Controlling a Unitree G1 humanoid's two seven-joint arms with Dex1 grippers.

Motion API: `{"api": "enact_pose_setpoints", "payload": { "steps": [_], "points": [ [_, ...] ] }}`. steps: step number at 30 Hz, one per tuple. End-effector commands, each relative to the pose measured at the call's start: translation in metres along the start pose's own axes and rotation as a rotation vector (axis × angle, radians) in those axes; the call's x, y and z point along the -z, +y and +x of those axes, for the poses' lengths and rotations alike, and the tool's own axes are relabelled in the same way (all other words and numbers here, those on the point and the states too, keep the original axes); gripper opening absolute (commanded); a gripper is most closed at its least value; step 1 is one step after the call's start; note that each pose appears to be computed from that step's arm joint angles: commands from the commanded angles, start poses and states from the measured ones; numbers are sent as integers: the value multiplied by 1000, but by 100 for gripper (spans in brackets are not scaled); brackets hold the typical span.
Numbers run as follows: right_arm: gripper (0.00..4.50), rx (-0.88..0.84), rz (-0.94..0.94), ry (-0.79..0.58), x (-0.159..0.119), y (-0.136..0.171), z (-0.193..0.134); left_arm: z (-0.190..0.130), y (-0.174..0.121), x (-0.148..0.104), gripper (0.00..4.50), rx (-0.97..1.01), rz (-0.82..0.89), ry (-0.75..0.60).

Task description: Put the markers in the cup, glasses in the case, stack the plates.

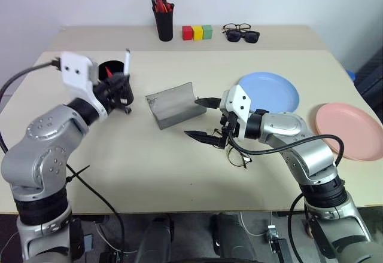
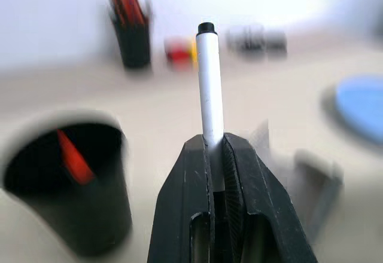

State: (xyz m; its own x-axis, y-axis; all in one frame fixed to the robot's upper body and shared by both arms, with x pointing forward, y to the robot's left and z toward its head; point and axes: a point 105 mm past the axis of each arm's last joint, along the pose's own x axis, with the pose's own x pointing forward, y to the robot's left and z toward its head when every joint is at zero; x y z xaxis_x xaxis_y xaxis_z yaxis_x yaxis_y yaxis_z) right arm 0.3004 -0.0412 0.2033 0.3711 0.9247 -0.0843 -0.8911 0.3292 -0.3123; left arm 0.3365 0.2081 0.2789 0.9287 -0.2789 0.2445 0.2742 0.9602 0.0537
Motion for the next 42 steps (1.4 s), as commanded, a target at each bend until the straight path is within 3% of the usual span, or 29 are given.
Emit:
{"api": "enact_pose_setpoints", "payload": {
  "steps": [1,5,12,22,25,28,33,37,40,41,42],
  "points": [
    [450,61,-49,-100,-25,-12,12,18,42,-36,3,-256,190,-182],
    [450,63,-42,-156,-34,-9,26,40,69,-37,3,-393,214,-254],
    [450,53,-31,-174,-35,1,30,68,62,-7,3,-292,201,-236],
    [450,82,-35,-176,-38,1,26,68,63,29,3,-278,188,-149],
    [450,75,-38,-181,-40,2,26,68,62,34,110,-279,161,-144],
    [450,68,-41,-184,-42,2,27,67,63,33,256,-292,143,-155],
    [450,61,-50,-185,-43,2,27,61,65,13,256,-293,24,-270],
    [450,65,-61,-172,-43,0,21,55,29,-43,256,-65,-8,-461],
    [450,88,-71,-123,-34,-8,9,58,-13,-40,388,189,54,-343],
    [450,100,-77,-92,-29,-13,2,60,-28,-26,434,277,68,-236],
    [450,115,-84,-62,-23,-17,-6,59,-41,-10,443,352,103,-128]
  ]
}}
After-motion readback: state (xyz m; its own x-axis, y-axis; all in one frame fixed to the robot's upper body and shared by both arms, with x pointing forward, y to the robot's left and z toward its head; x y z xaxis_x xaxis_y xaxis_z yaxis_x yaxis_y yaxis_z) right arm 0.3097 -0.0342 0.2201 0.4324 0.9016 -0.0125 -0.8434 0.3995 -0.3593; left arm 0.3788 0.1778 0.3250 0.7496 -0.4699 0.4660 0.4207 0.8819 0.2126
